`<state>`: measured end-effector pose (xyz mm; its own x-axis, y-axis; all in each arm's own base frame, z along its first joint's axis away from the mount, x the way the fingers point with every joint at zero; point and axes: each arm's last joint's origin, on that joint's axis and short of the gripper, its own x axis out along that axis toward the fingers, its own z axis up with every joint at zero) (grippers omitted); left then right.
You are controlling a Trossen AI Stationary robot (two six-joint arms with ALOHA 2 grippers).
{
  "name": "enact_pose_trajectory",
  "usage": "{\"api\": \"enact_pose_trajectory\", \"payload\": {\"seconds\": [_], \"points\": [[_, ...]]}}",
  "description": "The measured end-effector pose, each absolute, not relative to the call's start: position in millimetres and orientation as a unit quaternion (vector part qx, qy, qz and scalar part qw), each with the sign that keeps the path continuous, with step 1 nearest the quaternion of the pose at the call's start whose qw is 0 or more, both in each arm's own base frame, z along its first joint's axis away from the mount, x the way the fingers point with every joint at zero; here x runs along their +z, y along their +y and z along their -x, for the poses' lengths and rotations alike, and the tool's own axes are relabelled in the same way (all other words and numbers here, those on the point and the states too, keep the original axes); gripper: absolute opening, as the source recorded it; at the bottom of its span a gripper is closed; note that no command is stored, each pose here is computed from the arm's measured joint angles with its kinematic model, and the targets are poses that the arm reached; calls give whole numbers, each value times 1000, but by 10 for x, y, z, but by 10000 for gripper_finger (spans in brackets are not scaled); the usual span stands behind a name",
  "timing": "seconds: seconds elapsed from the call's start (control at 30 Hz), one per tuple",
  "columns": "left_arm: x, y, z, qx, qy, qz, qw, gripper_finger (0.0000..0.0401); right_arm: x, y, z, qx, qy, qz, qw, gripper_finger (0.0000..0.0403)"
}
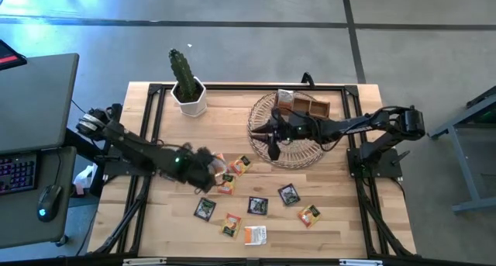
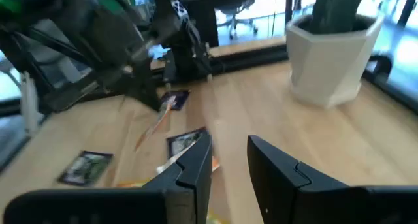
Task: Pick & Place Tea
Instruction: Put the orange tea bag into the left section of the wooden organizer
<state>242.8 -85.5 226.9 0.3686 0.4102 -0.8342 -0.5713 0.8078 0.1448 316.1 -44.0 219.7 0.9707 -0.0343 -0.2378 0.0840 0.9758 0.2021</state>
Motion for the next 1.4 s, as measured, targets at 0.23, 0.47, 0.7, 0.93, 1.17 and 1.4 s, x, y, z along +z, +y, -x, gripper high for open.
{"api": "enact_pose_trajectory", "payload": {"seconds": [0.23, 0.47, 0.7, 0.93, 1.17, 1.4], "points": [[2672, -632, -2754, 269, 414, -48, 868, 1, 2197, -500, -3153, -56, 114, -129, 983, 94], [2754, -379, -2942, 263, 409, -84, 870, 1, 2253, -485, -3167, -34, 86, -154, 984, 94], [2598, -241, -3093, 265, 432, -118, 854, 1, 2298, -497, -3179, -45, 58, -140, 987, 94], [2556, -213, -3217, 266, 411, -128, 863, 1, 2168, -525, -3247, -63, 82, -132, 986, 94], [2562, -205, -3220, 277, 406, -137, 860, 1, 2229, -478, -3305, -41, 84, -121, 988, 94], [2584, -214, -3250, 273, 391, -134, 868, 1, 2222, -461, -3308, -54, 87, -114, 988, 94]]}}
